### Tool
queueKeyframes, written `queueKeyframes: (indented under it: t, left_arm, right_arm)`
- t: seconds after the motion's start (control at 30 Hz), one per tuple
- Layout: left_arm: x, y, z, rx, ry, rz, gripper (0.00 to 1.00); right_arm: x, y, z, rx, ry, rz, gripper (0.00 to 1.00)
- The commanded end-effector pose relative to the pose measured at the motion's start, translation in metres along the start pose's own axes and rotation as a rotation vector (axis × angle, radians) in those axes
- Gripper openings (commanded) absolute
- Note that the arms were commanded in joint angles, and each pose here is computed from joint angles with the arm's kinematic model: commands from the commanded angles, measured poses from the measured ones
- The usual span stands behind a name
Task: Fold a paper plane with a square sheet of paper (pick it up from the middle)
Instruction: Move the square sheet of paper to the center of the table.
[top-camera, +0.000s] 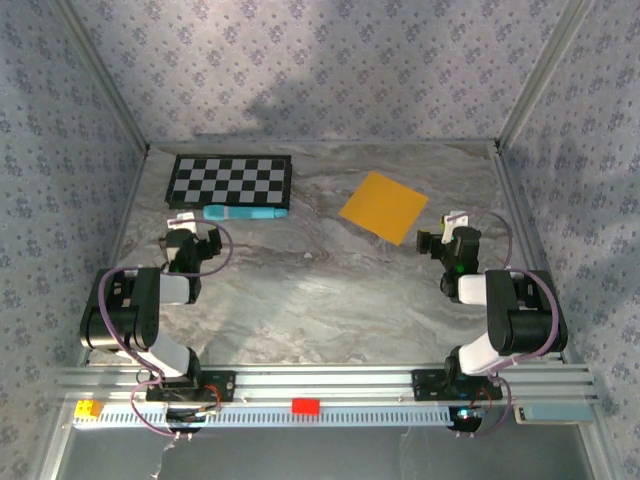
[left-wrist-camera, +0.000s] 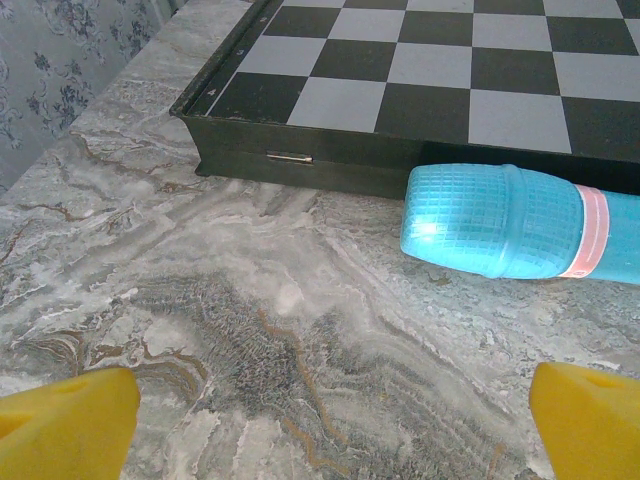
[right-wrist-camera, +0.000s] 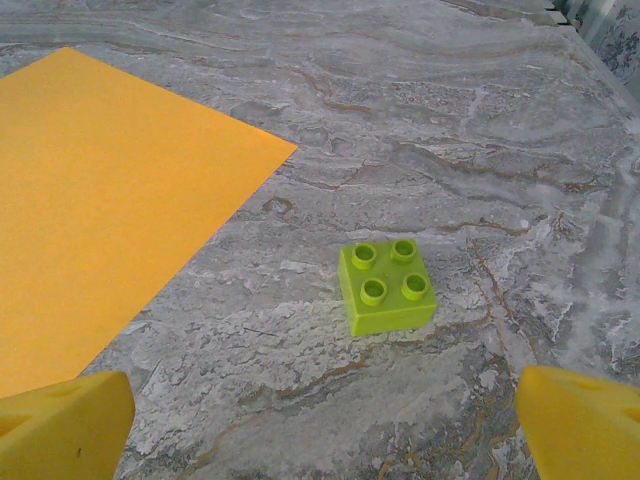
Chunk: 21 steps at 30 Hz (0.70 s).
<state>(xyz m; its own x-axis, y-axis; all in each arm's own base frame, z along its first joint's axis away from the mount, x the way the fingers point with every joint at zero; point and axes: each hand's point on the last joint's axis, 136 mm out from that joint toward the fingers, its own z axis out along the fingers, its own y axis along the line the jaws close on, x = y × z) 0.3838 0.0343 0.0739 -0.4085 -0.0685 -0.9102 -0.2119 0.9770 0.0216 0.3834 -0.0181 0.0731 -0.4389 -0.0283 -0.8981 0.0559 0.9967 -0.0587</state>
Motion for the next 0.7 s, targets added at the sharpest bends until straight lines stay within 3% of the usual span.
queueKeyframes:
  t: [0.0,0.4,0.6,0.67]
  left_arm:
    - [-0.019,-0.004,0.001,0.016,-0.056,-0.002,1.0]
    - [-0.019,-0.004,0.001,0.016,-0.055,-0.001,1.0]
    - [-0.019,-0.004,0.001,0.016,-0.057,-0.002,1.0]
    - [-0.019,-0.004,0.001,0.016,-0.056,-0.001,1.0]
  right_arm:
    - [-0.01,-0.004,0.002,0.012,-0.029,0.018,1.0]
    - [-0.016,0.005,0.001,-0.029,-0.026,-0.007,1.0]
    - [-0.04,0.01,-0.001,-0.066,0.12,0.011,1.0]
    - [-0.05,0.006,-0.003,-0.053,0.165,0.091,1.0]
